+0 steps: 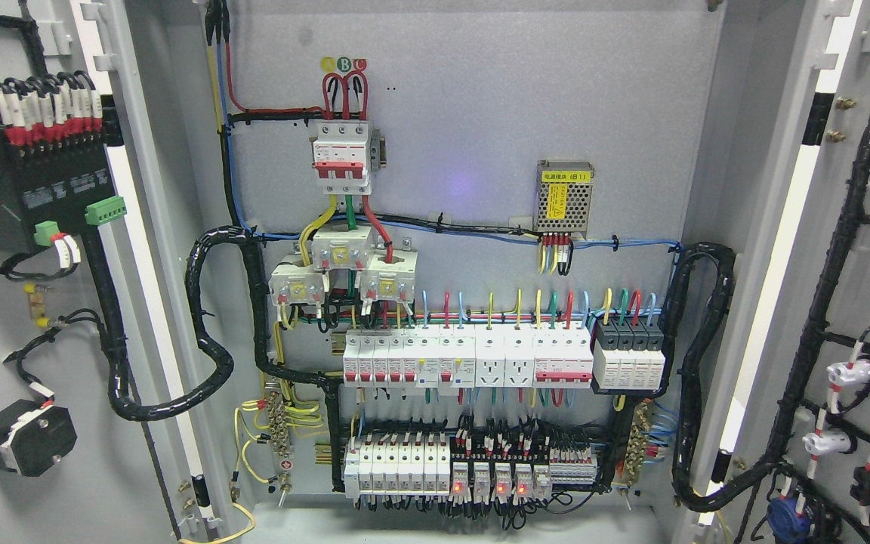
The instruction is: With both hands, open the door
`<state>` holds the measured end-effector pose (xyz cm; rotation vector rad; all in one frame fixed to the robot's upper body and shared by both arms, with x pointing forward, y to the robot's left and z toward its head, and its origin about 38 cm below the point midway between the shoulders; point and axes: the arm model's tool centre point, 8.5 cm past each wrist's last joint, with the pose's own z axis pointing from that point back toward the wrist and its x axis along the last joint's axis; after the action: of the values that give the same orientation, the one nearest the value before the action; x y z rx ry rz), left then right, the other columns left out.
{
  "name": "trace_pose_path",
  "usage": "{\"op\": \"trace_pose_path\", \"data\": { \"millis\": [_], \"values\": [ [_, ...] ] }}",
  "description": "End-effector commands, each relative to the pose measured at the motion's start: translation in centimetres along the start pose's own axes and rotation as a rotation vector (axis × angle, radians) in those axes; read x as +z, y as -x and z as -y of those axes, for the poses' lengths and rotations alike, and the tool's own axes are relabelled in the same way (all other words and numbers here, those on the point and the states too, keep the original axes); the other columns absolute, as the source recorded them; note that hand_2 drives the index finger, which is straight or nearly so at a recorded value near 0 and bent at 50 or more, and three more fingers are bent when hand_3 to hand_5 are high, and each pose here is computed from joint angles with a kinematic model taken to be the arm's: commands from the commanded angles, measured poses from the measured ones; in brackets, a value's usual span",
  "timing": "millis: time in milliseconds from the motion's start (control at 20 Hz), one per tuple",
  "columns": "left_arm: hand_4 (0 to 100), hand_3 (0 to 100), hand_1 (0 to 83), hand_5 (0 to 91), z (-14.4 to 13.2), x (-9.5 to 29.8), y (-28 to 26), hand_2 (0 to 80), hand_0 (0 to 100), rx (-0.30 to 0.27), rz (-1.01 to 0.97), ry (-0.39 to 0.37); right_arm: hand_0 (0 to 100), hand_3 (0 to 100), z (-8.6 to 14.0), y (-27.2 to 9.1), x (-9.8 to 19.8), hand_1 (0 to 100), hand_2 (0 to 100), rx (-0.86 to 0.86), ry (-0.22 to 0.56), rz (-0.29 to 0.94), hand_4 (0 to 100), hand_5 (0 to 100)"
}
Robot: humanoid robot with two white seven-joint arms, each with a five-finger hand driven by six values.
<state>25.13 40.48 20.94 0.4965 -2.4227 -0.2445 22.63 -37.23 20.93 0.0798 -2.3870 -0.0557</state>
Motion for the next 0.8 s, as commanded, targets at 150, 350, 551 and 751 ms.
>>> {"op": "trace_pose_path", "data": {
  "millis": [150, 350, 551, 751],
  "values": [
    [0, 0, 21.1, 0.0, -6.5, 0.6, 1.7, 0.0, 84, -0.196, 0.184, -0.041, 0, 0, 1.8, -0.2, 1.0, 0, 0, 0.039, 0.050, -0.019, 0, 0],
    [0, 0, 21.1, 0.0, -8.1, 0.2, 4.4, 0.0, 84, -0.209, 0.128, -0.063, 0, 0, 2.1, 0.3, 1.5, 0, 0, 0.034, 0.064, -0.036, 0, 0],
    [0, 0, 21.1, 0.0, -9.7, -0.5, 6.7, 0.0, 84, -0.226, 0.080, -0.080, 0, 0, 2.6, 0.4, 1.9, 0, 0, 0.039, 0.081, -0.045, 0, 0],
    [0, 0, 21.1, 0.0, -9.8, -1.2, 9.4, 0.0, 84, -0.213, 0.028, -0.087, 0, 0, 3.2, 0.3, 2.2, 0, 0, 0.054, 0.099, -0.050, 0, 0]
  ]
}}
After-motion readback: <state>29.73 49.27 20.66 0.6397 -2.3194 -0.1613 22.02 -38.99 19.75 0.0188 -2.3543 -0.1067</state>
